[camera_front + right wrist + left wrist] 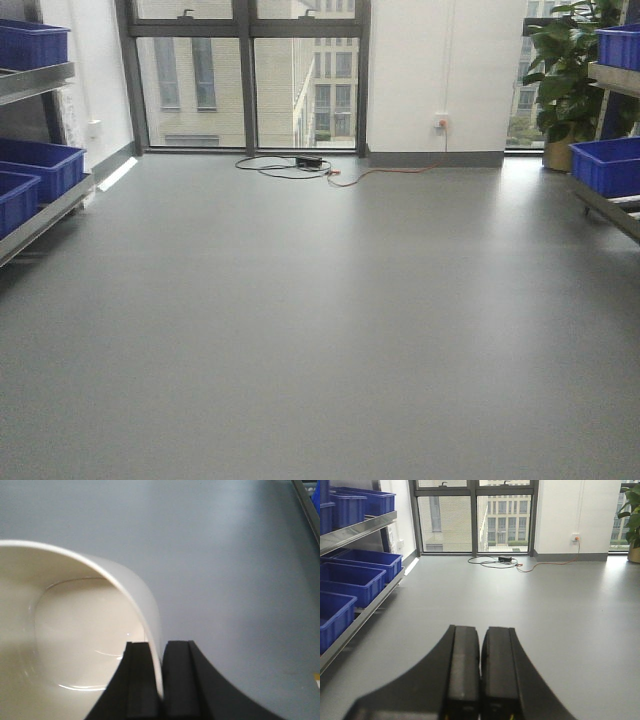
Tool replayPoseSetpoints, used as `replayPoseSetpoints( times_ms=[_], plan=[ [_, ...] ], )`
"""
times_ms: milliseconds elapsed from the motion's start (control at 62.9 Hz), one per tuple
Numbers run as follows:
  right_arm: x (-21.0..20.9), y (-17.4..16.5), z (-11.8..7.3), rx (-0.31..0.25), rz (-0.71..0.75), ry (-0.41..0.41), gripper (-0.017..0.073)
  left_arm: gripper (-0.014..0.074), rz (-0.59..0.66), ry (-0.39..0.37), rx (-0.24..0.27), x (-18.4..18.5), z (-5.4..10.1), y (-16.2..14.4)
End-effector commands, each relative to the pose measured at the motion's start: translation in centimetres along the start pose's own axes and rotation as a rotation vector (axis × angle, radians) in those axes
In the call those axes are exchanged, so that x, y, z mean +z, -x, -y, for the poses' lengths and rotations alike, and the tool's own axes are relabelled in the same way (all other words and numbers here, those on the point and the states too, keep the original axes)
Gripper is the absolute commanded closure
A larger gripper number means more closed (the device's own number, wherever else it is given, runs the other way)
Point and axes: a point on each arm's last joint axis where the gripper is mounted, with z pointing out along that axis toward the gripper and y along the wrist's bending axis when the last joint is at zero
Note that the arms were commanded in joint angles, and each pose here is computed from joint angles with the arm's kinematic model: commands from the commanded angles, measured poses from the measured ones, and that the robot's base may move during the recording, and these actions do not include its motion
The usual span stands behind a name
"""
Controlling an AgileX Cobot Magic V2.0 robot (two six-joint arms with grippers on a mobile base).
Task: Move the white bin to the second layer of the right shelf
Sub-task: 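Drive past the blue crate racks toward the roller shelf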
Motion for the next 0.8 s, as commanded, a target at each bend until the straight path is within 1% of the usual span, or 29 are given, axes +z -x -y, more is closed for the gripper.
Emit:
replayPoseSetpoints(
  times_ms=[0,779],
  plan=[
    [-0.57,1.43,0.03,0.001,0.108,-0.004,0.0504,0.0509,0.076,-0.005,-0.013,-0.06,0.03,-0.04],
    [-0.55,1.44,0.03,0.001,0.107,-0.004,0.0504,0.0509,0.076,-0.005,-0.013,-0.06,0.03,-0.04]
  ],
)
